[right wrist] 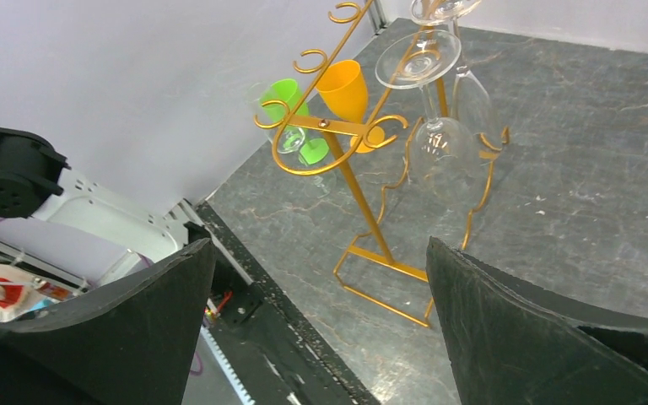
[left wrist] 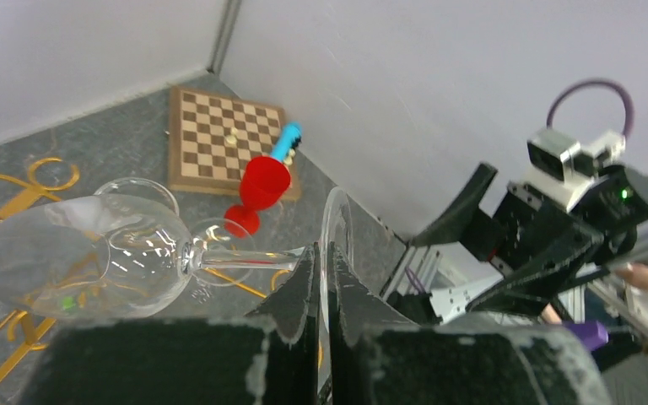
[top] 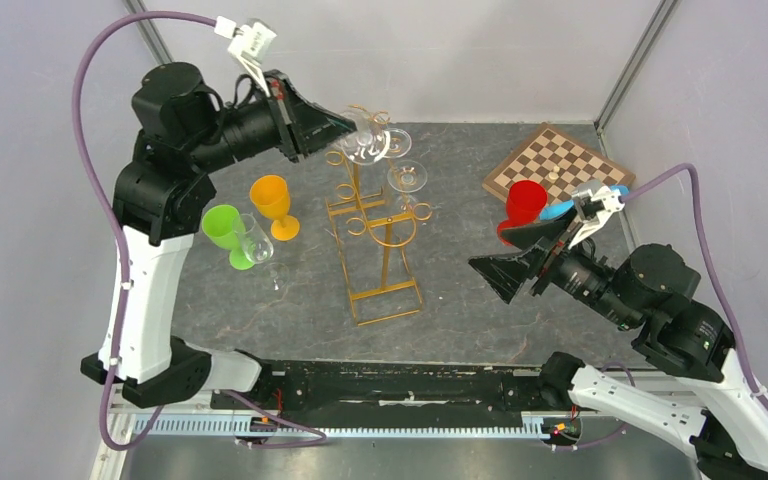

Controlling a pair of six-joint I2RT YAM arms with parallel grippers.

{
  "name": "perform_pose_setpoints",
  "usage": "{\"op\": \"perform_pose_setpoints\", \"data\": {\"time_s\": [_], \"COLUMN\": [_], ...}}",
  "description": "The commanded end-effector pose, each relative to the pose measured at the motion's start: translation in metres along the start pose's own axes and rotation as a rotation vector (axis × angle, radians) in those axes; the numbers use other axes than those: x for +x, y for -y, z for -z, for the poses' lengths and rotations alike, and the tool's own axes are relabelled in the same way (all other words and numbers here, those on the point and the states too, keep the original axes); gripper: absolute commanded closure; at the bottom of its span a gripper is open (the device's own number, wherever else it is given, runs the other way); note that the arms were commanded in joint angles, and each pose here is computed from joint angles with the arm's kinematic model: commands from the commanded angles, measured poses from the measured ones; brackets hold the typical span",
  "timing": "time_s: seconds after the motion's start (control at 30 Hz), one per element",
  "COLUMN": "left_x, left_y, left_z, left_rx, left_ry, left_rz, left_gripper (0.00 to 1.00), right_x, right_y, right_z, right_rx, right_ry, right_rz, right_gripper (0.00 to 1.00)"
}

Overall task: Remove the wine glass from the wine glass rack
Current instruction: Place the wine glass at the center of the board.

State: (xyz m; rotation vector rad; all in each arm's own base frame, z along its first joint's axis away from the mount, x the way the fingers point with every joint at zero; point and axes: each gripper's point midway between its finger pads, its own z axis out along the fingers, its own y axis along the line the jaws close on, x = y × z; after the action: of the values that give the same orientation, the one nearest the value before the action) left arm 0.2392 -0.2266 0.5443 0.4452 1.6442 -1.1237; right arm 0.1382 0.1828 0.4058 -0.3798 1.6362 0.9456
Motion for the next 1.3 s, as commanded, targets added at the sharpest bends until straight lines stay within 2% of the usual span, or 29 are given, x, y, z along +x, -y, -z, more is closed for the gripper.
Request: {"op": "perform_pose_setpoints", "data": {"time_s": [0.0,0.37,0.63,1.03,1.27], "left_x": [0.009,0.056,0.081,0.106,0.107], "left_y": [0.03,0.056,0.065,0.066,0.068], "left_z": [0.008,0.004,0.01,0.011,0.015], "left_rx": [0.093,0.14,0.174,0.14,0.117], "left_ry": [-0.007,-0.063,-0.04,0.001,0.029], "left_rz": [-0.208,-0.424,-0.559,-0.771,-0.86], "left_gripper": [0.98,0.98,0.98,0.98,0.98], "right_x": [-0.027,-0.051,-0.062,-0.05,-0.037], "right_y": [-0.012,-0.024,-0.035,-0.061,-0.066], "right_z": [0.005,-0.011,-0.032,-0.078,-0.096], "right_rx": [-0.016,-0.029,-0.063,-0.174,-0.2], "right_ry": [0.065,0.126,0.143,0.042,-0.009], "right_rz": [-0.105,-0.232,-0.294,-0.352,-0.37], "right_gripper": [0.02,0.03,0.05,0.1,0.14]}}
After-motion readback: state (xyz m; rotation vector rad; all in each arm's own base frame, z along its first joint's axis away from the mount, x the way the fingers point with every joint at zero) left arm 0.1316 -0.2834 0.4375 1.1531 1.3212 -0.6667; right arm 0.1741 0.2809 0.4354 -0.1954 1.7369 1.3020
